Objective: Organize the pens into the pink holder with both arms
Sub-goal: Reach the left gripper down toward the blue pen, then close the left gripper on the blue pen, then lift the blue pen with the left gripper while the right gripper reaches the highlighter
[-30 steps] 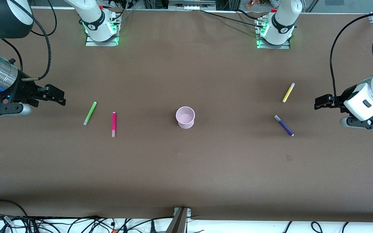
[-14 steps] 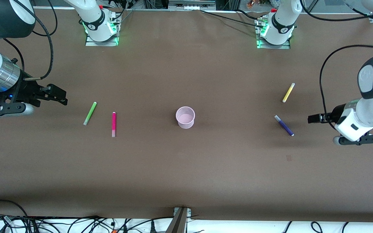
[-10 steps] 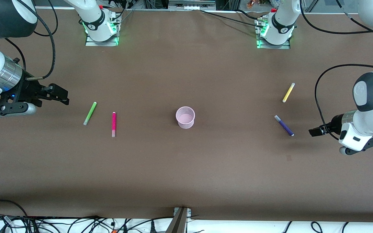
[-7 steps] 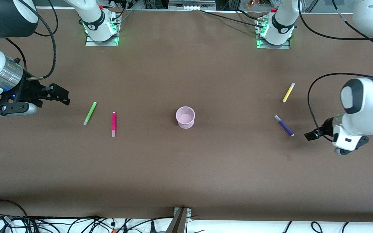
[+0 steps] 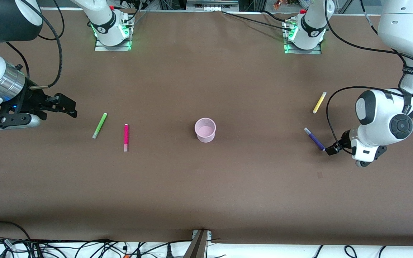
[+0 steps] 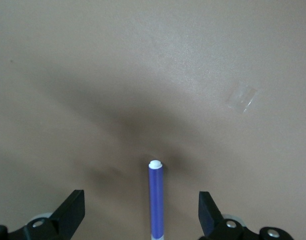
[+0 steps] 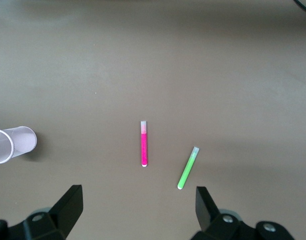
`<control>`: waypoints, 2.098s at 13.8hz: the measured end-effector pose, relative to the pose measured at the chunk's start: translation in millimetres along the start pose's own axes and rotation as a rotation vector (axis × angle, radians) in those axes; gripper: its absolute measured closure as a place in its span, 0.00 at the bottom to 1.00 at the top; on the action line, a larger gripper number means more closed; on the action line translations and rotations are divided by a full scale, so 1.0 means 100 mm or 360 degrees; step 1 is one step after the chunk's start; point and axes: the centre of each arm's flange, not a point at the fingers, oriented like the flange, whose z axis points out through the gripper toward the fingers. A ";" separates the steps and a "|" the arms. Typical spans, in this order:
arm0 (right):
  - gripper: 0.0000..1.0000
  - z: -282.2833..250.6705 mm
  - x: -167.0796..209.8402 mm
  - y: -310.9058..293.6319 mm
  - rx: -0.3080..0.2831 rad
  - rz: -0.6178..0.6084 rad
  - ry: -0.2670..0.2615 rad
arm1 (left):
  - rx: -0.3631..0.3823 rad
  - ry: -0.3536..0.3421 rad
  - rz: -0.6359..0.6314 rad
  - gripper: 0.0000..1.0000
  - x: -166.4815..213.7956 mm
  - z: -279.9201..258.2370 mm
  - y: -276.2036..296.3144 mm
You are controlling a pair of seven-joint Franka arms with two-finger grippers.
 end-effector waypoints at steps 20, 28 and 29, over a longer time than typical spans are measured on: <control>0.00 0.27 0.07 -0.04 -0.0007 -0.0006 -0.0057 | -0.0071 0.0123 0.0015 0.61 -0.37 0.67 0.10; 0.00 1.34 0.23 -0.32 -0.0049 -0.0069 -0.0307 | -0.0063 0.0119 0.0028 0.82 -0.34 0.53 0.12; 0.00 1.60 0.25 -0.37 -0.0065 -0.0083 -0.0363 | -0.0048 0.0100 0.0038 0.82 -0.31 0.38 0.15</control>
